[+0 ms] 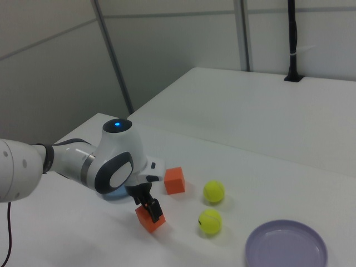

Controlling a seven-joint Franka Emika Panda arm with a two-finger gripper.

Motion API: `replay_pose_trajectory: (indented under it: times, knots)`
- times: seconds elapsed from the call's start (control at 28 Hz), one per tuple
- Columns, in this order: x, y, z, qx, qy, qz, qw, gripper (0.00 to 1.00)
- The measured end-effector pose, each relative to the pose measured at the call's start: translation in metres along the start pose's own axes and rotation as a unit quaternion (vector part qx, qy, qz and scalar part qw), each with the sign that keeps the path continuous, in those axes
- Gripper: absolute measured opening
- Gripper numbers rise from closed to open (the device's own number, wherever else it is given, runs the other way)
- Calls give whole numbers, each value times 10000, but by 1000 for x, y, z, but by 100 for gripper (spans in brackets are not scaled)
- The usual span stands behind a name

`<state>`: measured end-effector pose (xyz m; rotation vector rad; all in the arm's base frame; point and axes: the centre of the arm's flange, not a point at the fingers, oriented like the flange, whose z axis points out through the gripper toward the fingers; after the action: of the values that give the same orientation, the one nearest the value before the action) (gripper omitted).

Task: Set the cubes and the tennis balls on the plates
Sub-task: 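Lower the gripper and grasp the orange cube, then carry the orange cube over the blue plate and lower it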

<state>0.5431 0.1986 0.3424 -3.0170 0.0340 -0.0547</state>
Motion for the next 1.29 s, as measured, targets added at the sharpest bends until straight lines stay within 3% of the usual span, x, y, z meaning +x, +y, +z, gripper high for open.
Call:
replay_pose_trajectory:
  times: [0.46, 0.54, 0.71, 1.11, 1.29]
  knots:
    - [5, 1, 30, 17, 6, 24, 10000, 100]
    - [5, 1, 29, 18, 9, 22, 10000, 94]
    - [6, -1, 27, 30, 36, 34, 10000, 70]
    - [20, -35, -24, 270, 531, -158, 9981, 66]
    - [28, -65, -59, 488, 842, -174, 9951, 66]
